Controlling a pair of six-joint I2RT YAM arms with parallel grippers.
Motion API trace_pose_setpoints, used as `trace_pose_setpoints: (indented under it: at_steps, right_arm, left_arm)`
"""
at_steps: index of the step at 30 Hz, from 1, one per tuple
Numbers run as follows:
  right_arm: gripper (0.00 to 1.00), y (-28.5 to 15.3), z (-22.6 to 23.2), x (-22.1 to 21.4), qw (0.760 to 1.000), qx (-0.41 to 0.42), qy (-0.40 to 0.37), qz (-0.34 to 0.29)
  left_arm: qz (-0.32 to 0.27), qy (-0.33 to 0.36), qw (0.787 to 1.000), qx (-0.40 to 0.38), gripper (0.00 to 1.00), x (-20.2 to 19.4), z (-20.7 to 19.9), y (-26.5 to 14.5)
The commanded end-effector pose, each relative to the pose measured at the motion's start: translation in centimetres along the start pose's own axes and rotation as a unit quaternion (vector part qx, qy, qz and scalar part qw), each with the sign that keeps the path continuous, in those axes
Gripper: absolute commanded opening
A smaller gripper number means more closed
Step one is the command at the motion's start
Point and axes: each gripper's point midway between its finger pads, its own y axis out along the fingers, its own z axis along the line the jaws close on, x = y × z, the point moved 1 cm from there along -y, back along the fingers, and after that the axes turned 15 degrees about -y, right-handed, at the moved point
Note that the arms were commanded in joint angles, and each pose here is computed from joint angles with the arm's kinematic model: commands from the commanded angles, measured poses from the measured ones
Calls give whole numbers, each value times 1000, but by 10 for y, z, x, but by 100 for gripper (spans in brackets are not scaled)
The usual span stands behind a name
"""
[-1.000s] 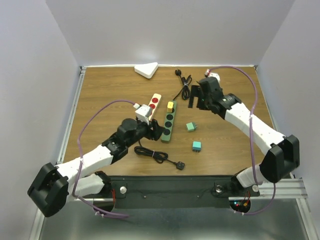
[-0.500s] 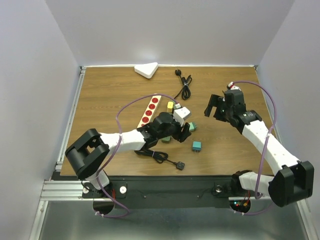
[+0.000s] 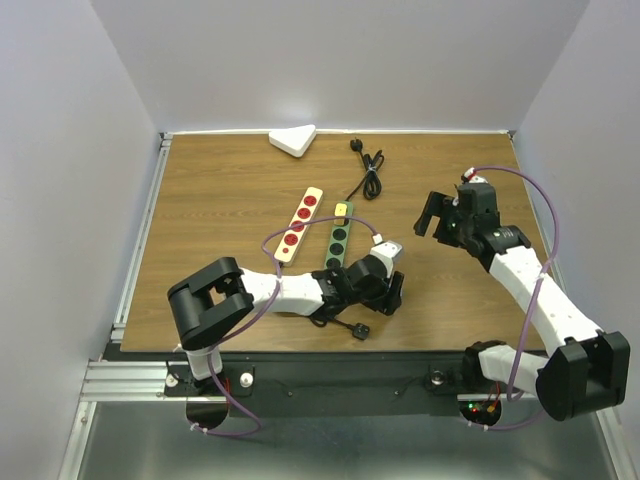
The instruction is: Insert the plug
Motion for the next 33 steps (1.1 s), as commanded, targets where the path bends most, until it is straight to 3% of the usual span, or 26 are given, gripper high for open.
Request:
trace_pose_setpoints:
  at_steps: [1,16,33]
  right_arm:
    - [100,-13,4,25,999,22,-4,-48]
    - [100,-16,2,21,998,30,-4,-48]
    - [100,-18,-2,21,998,27,-12,-53]
  left_arm:
    - [-36,-50,998,33,68,14,-8,3]
    - [-1,-51,997,61,68,-15,1,15]
    - [11,-50,996,68,58,-24,-5,25]
